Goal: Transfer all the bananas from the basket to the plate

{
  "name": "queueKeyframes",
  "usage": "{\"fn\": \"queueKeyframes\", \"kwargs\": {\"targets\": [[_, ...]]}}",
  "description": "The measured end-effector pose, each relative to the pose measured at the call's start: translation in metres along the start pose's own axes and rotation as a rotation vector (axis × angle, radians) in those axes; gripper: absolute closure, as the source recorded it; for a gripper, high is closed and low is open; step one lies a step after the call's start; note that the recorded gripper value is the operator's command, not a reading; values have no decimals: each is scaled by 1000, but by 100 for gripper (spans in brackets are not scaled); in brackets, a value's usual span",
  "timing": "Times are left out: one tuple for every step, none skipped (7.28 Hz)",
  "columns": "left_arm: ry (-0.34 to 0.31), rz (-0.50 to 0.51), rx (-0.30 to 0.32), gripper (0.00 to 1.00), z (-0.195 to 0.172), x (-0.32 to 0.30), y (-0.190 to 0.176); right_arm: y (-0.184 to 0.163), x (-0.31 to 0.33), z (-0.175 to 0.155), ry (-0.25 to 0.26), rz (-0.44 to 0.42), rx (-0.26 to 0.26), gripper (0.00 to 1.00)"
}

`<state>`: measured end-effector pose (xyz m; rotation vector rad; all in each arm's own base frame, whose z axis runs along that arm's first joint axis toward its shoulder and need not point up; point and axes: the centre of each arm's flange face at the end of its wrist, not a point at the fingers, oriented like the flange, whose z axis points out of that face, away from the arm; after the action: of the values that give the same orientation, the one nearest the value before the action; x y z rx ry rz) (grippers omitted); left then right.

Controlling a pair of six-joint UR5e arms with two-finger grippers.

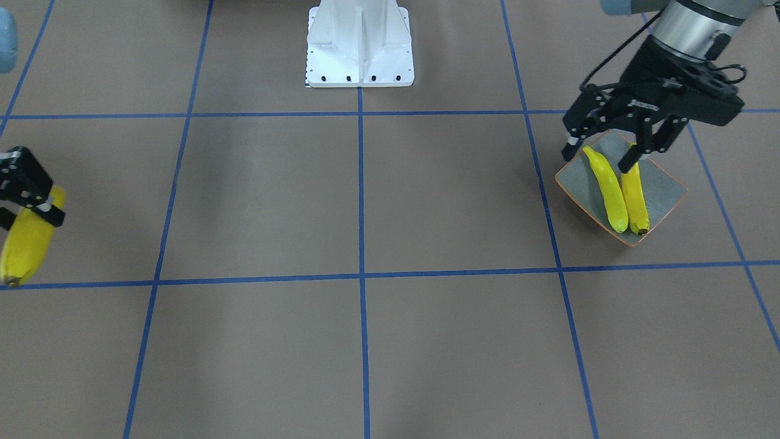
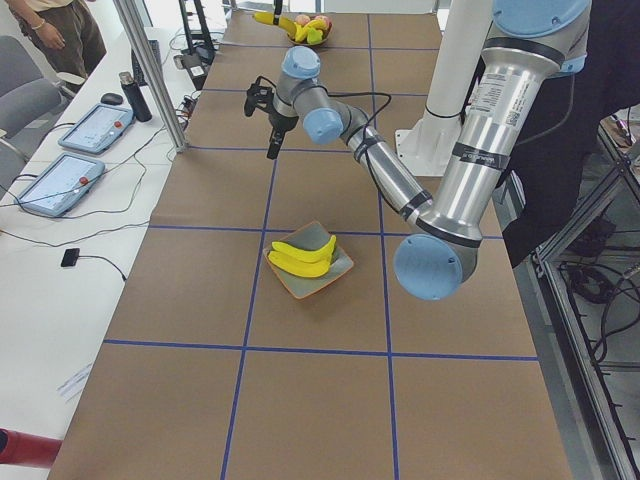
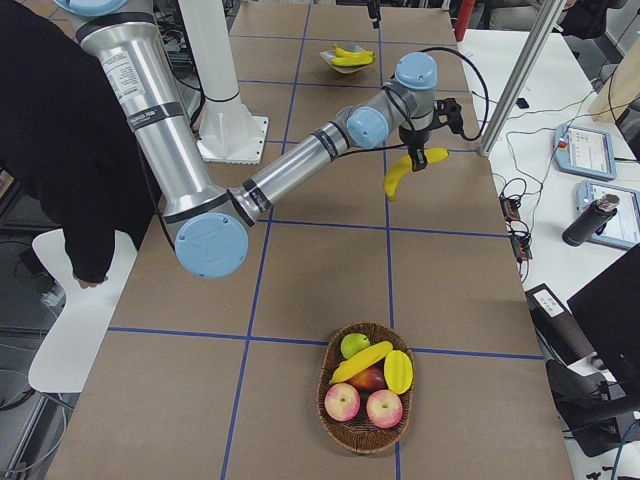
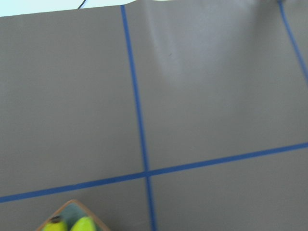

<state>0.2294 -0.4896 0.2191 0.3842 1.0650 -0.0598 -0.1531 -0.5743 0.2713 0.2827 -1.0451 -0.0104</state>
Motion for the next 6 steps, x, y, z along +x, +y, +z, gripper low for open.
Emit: {"fn": "queueKeyframes", "kwargs": {"targets": [[92, -2, 4, 0, 6, 41, 8, 9, -31, 8, -68, 55, 20, 100], [202, -8, 22, 0, 8, 70, 15, 20, -56, 15, -139, 102, 33, 100], [315, -21, 45, 0, 9, 86, 20, 30, -76, 19, -205, 136, 38, 100], [407, -28, 56, 0, 11, 97, 26, 39, -91, 22, -260, 165, 36, 100], [474, -22, 56, 0, 13, 109, 32, 46, -109, 23, -311, 199, 27, 100], [520, -8, 51, 0, 15, 127, 35, 52, -130, 23, -358, 237, 17, 100]]}}
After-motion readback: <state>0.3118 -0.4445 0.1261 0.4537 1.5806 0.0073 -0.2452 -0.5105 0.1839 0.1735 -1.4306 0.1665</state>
